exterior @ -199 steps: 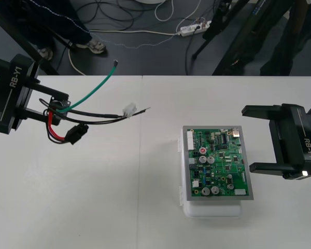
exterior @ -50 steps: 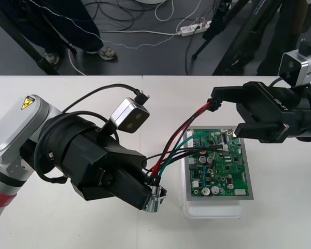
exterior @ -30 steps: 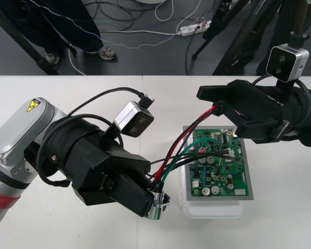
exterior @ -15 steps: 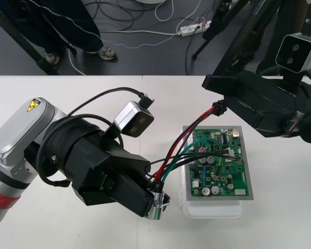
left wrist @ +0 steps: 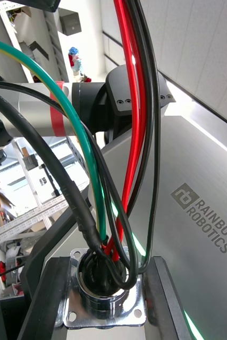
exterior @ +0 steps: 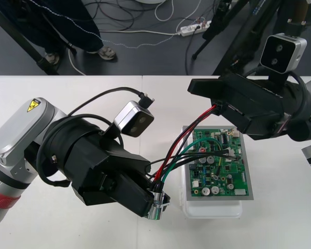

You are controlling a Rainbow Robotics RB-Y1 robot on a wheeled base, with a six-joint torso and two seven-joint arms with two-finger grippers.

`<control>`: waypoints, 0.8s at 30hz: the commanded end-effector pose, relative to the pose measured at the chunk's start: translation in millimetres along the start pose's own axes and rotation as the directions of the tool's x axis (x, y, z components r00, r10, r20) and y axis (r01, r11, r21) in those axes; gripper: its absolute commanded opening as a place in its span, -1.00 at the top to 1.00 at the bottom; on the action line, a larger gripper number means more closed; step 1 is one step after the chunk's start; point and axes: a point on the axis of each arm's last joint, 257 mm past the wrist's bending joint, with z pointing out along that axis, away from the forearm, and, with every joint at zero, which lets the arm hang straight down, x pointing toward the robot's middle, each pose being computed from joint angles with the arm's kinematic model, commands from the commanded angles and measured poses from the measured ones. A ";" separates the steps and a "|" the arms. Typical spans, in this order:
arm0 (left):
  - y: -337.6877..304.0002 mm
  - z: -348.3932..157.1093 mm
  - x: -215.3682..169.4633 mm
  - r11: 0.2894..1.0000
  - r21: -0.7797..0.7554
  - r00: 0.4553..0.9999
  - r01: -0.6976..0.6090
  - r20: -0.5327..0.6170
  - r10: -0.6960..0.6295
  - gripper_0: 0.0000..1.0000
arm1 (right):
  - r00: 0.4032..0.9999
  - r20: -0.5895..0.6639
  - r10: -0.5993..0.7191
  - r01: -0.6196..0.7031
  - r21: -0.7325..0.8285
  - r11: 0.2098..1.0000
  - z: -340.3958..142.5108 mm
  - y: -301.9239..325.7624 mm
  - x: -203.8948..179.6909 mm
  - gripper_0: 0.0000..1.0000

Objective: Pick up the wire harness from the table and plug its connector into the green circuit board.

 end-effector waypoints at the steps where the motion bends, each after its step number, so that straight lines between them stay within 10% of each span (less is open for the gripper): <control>1: -17.6 14.1 5.1 0.995 0.059 0.995 -0.076 -0.057 0.080 1.00 | 0.999 0.010 0.031 -0.030 -0.075 0.997 18.5 9.3 -10.2 -1.00; 24: -18.2 14.0 5.1 0.995 0.062 0.996 -0.074 -0.055 0.077 1.00 | 0.998 0.040 0.040 -0.034 -0.127 0.991 25.9 20.7 -15.9 -0.88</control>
